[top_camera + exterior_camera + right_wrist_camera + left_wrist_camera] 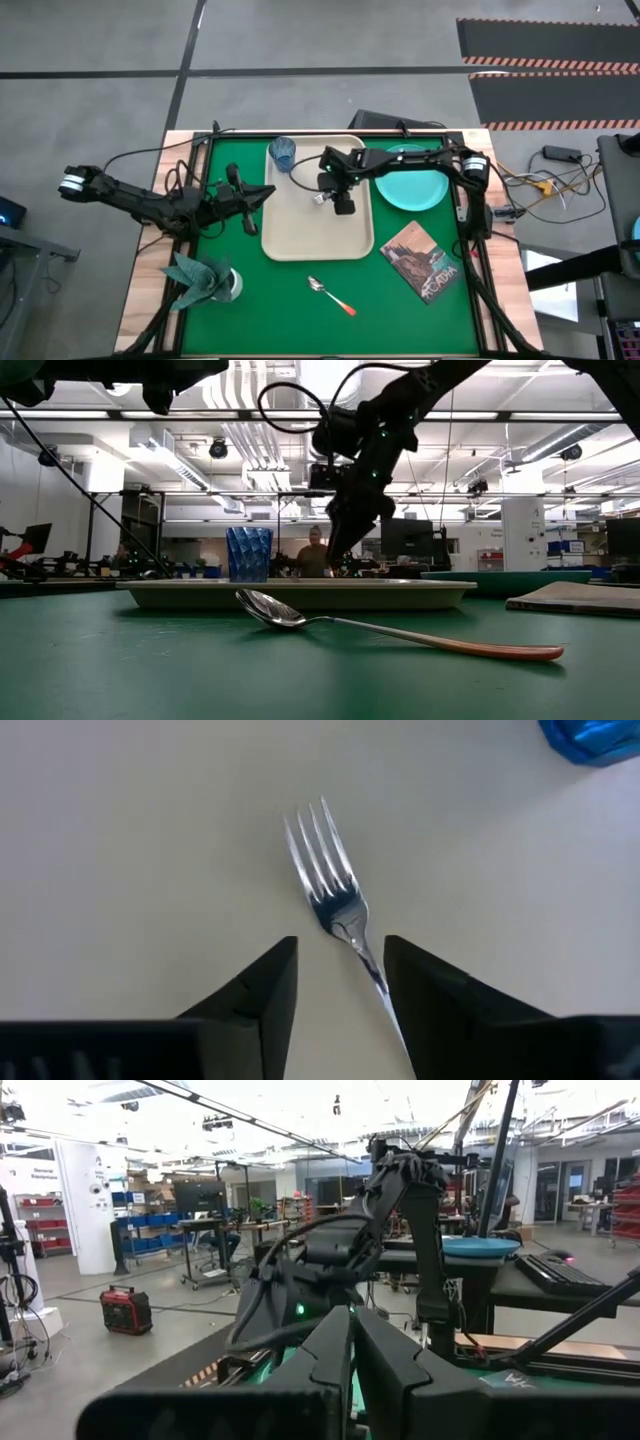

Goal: Pick and place plate/cup/fork/spoon on tray
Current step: Put the orange fork on the left of the white serving tray

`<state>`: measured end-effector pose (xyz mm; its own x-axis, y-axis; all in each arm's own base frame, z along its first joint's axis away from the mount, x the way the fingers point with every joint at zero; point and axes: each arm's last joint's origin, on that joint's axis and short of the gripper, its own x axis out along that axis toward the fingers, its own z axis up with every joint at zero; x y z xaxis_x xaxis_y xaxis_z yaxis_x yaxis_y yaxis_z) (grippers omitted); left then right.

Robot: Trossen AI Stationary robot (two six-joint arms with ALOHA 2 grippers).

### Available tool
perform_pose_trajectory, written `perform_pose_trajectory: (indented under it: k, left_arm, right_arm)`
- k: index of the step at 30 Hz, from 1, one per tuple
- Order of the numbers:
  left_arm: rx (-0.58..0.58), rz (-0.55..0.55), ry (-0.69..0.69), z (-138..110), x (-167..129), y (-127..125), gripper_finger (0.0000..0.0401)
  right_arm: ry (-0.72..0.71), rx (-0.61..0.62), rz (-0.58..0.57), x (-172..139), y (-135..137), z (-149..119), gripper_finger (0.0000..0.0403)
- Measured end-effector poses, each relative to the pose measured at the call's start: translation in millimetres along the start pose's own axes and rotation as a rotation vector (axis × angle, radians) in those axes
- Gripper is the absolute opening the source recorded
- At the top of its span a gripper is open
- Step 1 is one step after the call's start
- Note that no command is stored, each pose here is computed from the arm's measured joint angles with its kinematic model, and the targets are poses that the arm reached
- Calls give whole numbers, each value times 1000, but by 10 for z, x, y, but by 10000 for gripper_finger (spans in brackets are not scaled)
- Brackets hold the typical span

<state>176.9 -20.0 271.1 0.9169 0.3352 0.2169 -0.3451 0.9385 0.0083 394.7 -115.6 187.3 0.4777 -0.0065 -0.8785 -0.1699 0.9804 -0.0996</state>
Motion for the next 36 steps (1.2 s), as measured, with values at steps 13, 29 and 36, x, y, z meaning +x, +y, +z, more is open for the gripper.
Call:
perform_pose_trajectory:
  k: [13, 29, 36]
  left_arm:
    - [8, 0, 0, 0, 0, 0, 4]
    - [8, 0, 0, 0, 0, 0, 4]
    - [8, 0, 0, 0, 0, 0, 4]
  right_arm:
    - [-23, 37, -42, 243, -126, -392, 128]
    - [-69, 43, -59, 386, -68, -598, 100]
    - [-65, 45, -54, 395, -54, -616, 55]
